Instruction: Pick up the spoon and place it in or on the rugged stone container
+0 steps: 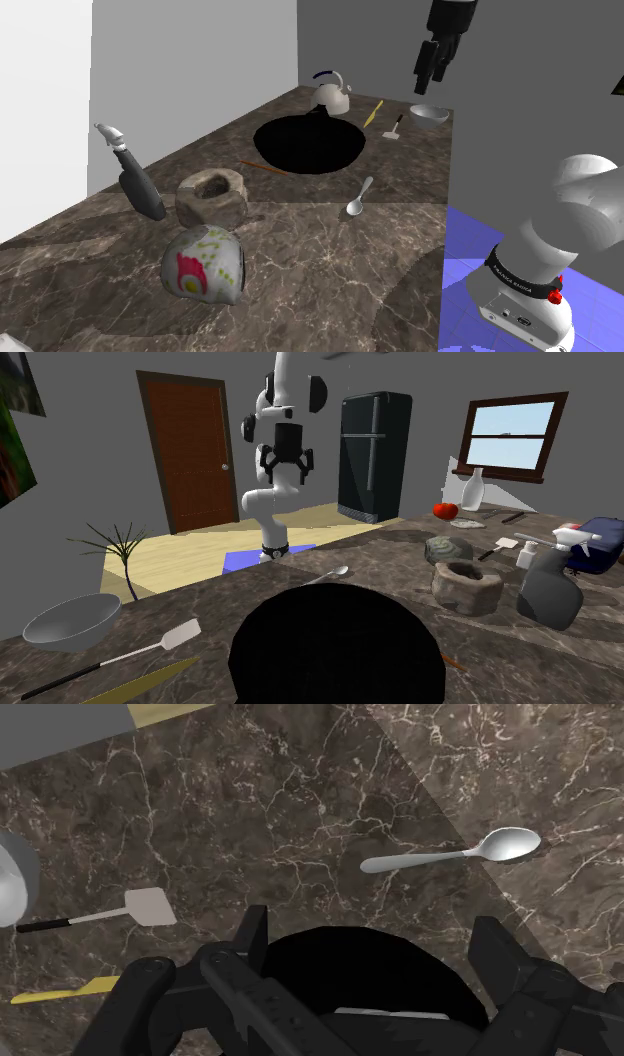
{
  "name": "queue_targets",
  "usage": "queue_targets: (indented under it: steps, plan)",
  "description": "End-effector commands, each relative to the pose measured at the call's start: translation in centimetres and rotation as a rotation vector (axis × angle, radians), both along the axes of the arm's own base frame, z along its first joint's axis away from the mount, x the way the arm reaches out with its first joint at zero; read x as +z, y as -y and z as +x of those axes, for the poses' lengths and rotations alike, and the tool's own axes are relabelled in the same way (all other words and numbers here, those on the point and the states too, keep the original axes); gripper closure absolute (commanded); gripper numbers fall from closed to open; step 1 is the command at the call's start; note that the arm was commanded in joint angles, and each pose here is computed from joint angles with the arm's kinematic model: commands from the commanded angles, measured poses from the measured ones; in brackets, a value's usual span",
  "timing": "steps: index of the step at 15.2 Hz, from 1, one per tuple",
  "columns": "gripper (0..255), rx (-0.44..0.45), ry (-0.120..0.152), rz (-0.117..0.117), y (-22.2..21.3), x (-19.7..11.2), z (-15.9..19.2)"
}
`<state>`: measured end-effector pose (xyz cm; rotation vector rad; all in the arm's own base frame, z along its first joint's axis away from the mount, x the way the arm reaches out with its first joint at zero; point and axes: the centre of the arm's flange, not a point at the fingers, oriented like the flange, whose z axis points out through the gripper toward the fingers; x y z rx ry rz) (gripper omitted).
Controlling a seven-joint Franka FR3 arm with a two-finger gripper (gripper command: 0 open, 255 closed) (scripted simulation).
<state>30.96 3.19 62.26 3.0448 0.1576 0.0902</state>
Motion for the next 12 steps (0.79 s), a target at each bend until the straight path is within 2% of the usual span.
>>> queue_targets:
  steps: [1, 12]
  plan:
    - [0, 0.000, 0.000, 0.000, 0.0, 0.0, 0.0]
    - [0, 0.116, 0.041, 0.037, -7.1, -12.0, 1.6]
